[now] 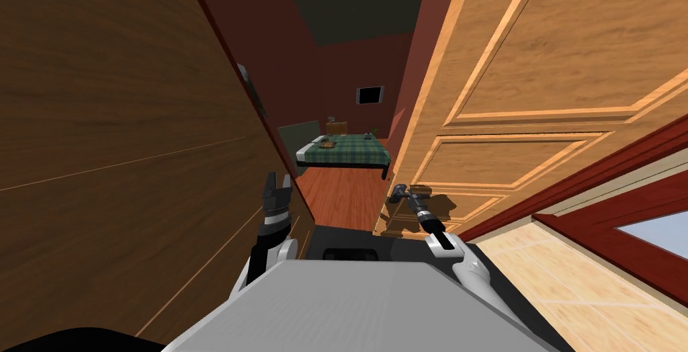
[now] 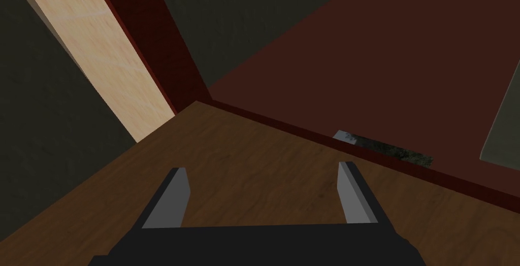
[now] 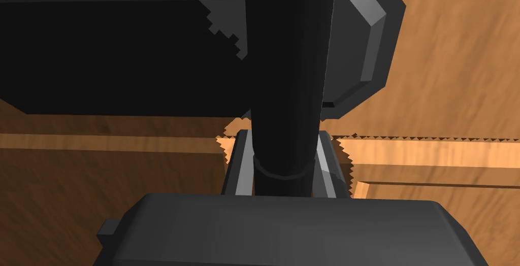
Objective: Pull the door open
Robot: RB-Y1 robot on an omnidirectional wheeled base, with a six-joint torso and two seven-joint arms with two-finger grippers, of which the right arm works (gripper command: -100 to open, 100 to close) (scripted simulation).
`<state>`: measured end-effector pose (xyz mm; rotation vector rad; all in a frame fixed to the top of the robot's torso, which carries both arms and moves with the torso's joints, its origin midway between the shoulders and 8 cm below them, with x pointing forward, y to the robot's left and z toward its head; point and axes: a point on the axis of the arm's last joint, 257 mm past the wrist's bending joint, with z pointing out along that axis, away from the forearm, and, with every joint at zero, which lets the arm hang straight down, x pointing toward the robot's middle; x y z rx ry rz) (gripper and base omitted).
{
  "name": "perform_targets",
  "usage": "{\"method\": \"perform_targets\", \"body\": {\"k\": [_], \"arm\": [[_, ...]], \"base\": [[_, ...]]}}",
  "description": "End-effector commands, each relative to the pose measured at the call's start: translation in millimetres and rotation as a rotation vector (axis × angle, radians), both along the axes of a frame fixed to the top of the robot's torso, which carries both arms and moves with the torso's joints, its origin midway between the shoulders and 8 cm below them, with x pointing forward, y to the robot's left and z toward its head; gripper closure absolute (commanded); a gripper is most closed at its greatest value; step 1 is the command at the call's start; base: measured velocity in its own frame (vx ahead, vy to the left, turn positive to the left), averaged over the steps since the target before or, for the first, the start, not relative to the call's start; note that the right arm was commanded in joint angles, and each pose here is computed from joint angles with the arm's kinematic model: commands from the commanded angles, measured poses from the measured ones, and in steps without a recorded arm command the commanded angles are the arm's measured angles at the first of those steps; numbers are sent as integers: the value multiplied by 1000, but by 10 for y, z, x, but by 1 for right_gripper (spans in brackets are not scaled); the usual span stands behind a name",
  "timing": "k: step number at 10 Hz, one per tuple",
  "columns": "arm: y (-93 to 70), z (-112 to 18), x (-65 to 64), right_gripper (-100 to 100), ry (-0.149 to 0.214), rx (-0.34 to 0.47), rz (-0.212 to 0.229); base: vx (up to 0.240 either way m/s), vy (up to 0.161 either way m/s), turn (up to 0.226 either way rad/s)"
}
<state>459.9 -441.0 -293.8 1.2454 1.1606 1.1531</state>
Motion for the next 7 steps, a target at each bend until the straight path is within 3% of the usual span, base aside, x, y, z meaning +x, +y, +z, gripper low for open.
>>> {"method": "perform_targets", "body": {"k": [1,7], "arm": [[-8,18,4,100,-4,0,-1],[-21,8,-253,100,-6,-2,71]], "base": [[0,0,0],[-184,-62,131]]}}
